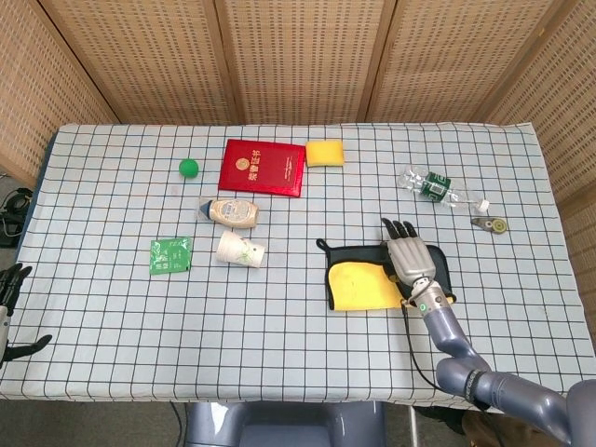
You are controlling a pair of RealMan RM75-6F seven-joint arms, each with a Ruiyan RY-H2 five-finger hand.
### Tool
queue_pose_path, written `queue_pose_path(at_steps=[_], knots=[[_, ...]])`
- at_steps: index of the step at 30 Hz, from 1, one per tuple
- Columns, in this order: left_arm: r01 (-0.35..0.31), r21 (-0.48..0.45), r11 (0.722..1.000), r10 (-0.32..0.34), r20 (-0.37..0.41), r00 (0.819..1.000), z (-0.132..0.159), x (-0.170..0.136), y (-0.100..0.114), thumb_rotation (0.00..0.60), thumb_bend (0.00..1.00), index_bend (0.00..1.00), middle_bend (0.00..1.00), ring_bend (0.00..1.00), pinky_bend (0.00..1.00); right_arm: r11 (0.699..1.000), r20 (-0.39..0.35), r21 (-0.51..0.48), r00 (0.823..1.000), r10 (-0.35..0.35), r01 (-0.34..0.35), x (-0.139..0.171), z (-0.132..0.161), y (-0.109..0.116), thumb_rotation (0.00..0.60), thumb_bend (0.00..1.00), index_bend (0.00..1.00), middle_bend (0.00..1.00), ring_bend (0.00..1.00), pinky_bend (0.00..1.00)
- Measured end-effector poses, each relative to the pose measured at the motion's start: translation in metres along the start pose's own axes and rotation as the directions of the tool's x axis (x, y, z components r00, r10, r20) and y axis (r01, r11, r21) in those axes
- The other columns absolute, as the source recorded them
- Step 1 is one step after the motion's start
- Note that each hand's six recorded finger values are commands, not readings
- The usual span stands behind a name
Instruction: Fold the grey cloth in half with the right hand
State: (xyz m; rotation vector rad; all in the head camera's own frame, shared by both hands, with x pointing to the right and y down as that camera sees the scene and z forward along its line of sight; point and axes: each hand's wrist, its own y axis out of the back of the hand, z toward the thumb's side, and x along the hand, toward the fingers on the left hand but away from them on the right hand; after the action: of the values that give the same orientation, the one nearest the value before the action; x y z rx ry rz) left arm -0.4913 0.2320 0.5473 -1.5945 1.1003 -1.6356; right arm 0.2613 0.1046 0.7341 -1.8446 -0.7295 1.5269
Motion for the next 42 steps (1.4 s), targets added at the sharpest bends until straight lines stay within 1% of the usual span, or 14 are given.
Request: queue_pose_path(at_steps=[9,18,20,21,23,25,26,29,31,34,36,38,42], knots=[[0.000,0.000,1.000,0.000,-0.005,1.000,-0.001,0.001,0.000,0.600,0.00,0.00,0.00,0.00,0.00,1.000,0.019,-0.007,1.000,-0.023,0.023,-0.007,-0.002,0.005,0.600,0.69,0.67,0.00,0.00,0.00],[0.002,0.000,1.000,-0.002,-0.010,1.000,-0.002,0.002,0.000,0.600,0.00,0.00,0.00,0.00,0.00,0.999,0.040,0.016,0.998,-0.041,0.040,-0.015,-0.007,0.008,0.600,0.69,0.67,0.00,0.00,0.00],[0.002,0.001,1.000,-0.002,-0.011,1.000,-0.002,0.002,0.000,0.600,0.00,0.00,0.00,0.00,0.00,0.999,0.048,0.024,0.998,-0.042,0.041,-0.017,-0.010,0.008,0.600,0.68,0.65,0.00,0.00,0.00],[0.003,0.002,1.000,-0.002,-0.011,1.000,-0.002,0.002,-0.001,0.600,0.00,0.00,0.00,0.00,0.00,0.999,0.051,0.026,0.998,-0.040,0.039,-0.017,-0.011,0.008,0.600,0.67,0.62,0.00,0.00,0.00],[0.003,0.002,1.000,-0.003,-0.011,1.000,-0.002,0.002,-0.001,0.600,0.00,0.00,0.00,0.00,0.00,0.999,0.059,0.029,0.998,-0.032,0.030,-0.018,-0.014,0.006,0.600,0.57,0.49,0.00,0.00,0.00],[0.003,0.004,1.000,-0.003,-0.010,1.000,-0.002,0.002,-0.001,0.600,0.00,0.00,0.00,0.00,0.00,0.999,0.061,0.028,0.998,-0.027,0.026,-0.018,-0.015,0.004,0.600,0.38,0.29,0.00,0.00,0.00],[0.003,0.004,1.000,-0.003,-0.010,1.000,-0.001,0.002,-0.001,0.600,0.00,0.00,0.00,0.00,0.00,0.999,0.061,0.023,0.998,-0.027,0.025,-0.018,-0.015,0.004,0.600,0.31,0.22,0.00,0.00,0.00],[0.004,0.006,1.000,-0.004,-0.009,1.000,-0.001,0.002,-0.001,0.600,0.00,0.00,0.00,0.00,0.00,0.999,0.057,0.003,0.998,-0.034,0.034,-0.018,-0.015,0.006,0.600,0.20,0.09,0.00,0.00,0.00],[0.005,0.005,1.000,-0.004,-0.008,1.000,-0.001,0.002,-0.002,0.600,0.00,0.00,0.00,0.00,0.00,0.999,0.048,-0.008,0.998,-0.046,0.046,-0.016,-0.014,0.010,0.600,0.16,0.07,0.00,0.00,0.00],[0.005,0.003,1.000,-0.004,-0.007,1.000,0.000,0.002,-0.002,0.600,0.00,0.00,0.00,0.00,0.00,0.997,0.025,-0.023,0.997,-0.068,0.069,-0.013,-0.010,0.017,0.600,0.14,0.07,0.00,0.00,0.00],[0.004,0.002,1.000,-0.004,-0.006,1.000,0.000,0.002,-0.001,0.600,0.00,0.00,0.00,0.00,0.00,0.995,0.005,-0.030,0.996,-0.092,0.092,-0.008,-0.007,0.026,0.600,0.13,0.12,0.00,0.00,0.00],[0.003,0.000,1.000,-0.003,-0.004,1.000,0.000,0.001,-0.001,0.600,0.00,0.00,0.00,0.00,0.00,0.993,-0.016,-0.036,0.993,-0.115,0.115,-0.001,-0.005,0.035,0.600,0.13,0.21,0.00,0.00,0.00],[0.000,-0.003,1.000,0.000,0.002,1.000,0.001,0.001,0.000,0.600,0.00,0.00,0.00,0.00,0.00,0.989,-0.054,-0.032,0.988,-0.143,0.141,0.018,-0.006,0.048,0.600,0.14,0.31,0.00,0.00,0.00]])
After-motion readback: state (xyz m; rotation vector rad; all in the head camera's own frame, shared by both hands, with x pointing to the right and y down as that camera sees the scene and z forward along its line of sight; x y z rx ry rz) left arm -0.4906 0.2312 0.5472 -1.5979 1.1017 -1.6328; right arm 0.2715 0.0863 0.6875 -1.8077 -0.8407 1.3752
